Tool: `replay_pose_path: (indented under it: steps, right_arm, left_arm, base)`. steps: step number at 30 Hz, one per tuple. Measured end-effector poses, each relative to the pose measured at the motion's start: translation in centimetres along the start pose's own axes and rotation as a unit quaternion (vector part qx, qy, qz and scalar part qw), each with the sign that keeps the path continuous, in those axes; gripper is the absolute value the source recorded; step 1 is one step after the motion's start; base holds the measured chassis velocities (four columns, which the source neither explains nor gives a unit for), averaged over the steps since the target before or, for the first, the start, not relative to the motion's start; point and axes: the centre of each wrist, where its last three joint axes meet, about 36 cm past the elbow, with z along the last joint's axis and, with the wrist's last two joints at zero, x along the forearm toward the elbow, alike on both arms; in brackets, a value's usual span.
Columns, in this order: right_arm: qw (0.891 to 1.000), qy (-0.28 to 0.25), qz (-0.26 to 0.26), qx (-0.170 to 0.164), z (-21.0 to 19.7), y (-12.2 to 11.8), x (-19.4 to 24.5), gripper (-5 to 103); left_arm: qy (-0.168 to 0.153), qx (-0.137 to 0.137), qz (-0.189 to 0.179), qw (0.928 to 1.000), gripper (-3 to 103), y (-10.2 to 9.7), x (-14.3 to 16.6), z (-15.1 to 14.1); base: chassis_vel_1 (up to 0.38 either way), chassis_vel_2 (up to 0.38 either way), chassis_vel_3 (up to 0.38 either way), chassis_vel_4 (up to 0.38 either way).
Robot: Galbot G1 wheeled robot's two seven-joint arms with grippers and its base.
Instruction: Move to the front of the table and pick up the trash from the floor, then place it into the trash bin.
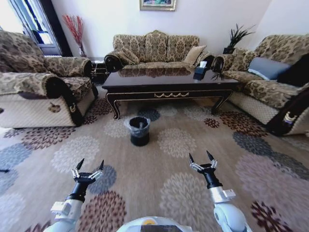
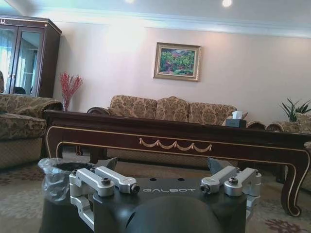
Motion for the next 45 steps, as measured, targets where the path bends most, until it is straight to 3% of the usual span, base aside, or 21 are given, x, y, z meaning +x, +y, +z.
replay_pose_path:
  steps: [29, 45]
  right_arm:
    - [1.000, 0.000, 0.000, 0.000, 0.01, 0.01, 0.02, 100]
    - [1.000, 0.000, 0.000, 0.000, 0.00, 0.00, -0.01, 100]
  left_arm:
    - [0.000, 0.000, 0.000, 1.0000, 100, 0.00, 0.00, 0.01]
    - [0.000, 0.000, 0.000, 1.0000, 100, 0.00, -0.01, 0.00]
  base:
    - [0.344, -0.341, -0.351, 0.341]
    - [0.040, -0.029, -0.025, 0.027]
